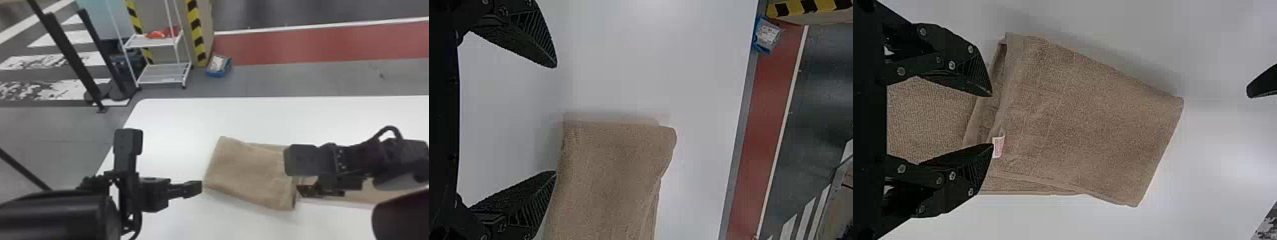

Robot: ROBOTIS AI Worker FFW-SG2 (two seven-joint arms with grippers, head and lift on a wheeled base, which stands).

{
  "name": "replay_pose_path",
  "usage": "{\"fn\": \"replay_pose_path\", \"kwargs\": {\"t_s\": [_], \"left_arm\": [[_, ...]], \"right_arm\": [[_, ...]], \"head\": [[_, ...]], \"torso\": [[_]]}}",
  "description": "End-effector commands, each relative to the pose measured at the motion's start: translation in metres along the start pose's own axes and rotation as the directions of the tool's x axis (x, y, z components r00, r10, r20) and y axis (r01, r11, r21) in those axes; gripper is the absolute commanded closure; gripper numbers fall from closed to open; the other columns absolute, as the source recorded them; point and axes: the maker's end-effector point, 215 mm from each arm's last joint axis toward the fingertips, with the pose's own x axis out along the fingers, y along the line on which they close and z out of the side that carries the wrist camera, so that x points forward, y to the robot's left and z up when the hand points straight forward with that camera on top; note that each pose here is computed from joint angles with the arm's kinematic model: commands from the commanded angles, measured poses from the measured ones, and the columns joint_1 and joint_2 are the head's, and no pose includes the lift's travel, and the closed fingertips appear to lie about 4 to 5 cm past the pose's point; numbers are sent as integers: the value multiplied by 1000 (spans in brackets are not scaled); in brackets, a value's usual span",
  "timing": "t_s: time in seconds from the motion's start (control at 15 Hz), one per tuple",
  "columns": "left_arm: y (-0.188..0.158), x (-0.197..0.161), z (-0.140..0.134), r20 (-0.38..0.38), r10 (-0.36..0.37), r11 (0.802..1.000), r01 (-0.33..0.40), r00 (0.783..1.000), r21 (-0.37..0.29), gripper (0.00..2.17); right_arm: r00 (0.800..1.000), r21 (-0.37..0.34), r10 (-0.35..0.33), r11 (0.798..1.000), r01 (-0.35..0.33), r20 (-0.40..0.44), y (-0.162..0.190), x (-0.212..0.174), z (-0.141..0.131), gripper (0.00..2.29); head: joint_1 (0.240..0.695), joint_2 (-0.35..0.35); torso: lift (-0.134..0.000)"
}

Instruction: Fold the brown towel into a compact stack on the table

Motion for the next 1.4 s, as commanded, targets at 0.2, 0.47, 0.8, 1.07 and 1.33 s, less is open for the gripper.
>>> {"fn": "replay_pose_path", "kwargs": {"t_s": [0.2,0.47,0.8,1.07,1.33], "left_arm": [[-1,2,-5,-10,-5,1000,5,1000,-9,137],[1,2,-8,-16,-1,1000,1,1000,-14,137],[2,3,-11,-23,-1,1000,1,1000,-19,137],[7,2,-14,-25,4,1000,-4,1000,-25,137],[8,3,-12,-18,5,1000,-5,1000,-21,137]], "right_arm": [[999,-28,33,999,-33,-14,14,13,8,623],[998,-45,54,997,-55,-24,21,24,16,940],[998,-36,55,998,-55,-18,23,22,15,1058],[999,-13,25,1000,-25,19,20,2,14,1062],[996,27,-13,1000,10,92,21,-29,23,1058]], "head": [[695,216],[695,237],[695,252],[695,250],[695,248]], "torso": [[-124],[-124],[-124],[-124],[-124]]}}
